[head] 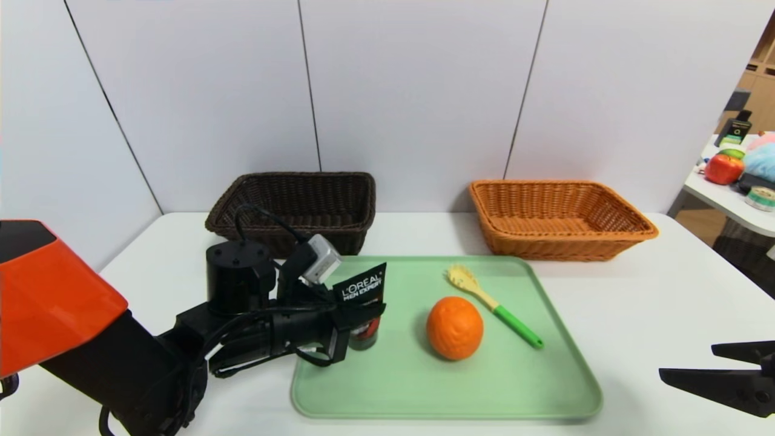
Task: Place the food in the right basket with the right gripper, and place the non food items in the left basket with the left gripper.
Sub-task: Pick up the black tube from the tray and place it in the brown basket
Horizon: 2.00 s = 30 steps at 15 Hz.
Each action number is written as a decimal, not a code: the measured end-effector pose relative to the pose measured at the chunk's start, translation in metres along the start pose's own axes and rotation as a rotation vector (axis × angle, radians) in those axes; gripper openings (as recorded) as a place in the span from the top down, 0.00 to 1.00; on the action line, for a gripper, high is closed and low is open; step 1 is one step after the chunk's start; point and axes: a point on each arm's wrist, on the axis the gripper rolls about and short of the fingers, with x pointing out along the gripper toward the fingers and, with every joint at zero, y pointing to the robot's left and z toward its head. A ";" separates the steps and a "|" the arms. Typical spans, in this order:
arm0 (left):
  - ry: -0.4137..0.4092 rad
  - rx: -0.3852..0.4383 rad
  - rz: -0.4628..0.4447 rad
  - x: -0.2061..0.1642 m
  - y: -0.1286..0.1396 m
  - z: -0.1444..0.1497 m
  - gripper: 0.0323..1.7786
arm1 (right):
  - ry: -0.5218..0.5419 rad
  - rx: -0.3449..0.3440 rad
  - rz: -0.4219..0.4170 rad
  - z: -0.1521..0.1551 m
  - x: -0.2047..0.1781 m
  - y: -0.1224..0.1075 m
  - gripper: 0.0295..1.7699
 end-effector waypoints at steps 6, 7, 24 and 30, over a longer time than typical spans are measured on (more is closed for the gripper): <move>-0.057 0.027 0.026 -0.011 0.000 0.019 0.80 | 0.003 0.001 0.000 -0.002 0.001 0.000 0.04; -0.075 0.036 0.038 -0.014 0.001 0.026 0.80 | 0.004 0.002 0.001 -0.003 0.001 0.000 0.04; -0.130 0.046 0.394 -0.040 0.145 0.116 0.80 | 0.021 0.006 0.002 -0.006 0.004 -0.001 0.04; -0.109 0.028 0.423 -0.015 0.190 0.090 0.80 | 0.039 0.013 0.003 -0.011 0.007 -0.001 0.04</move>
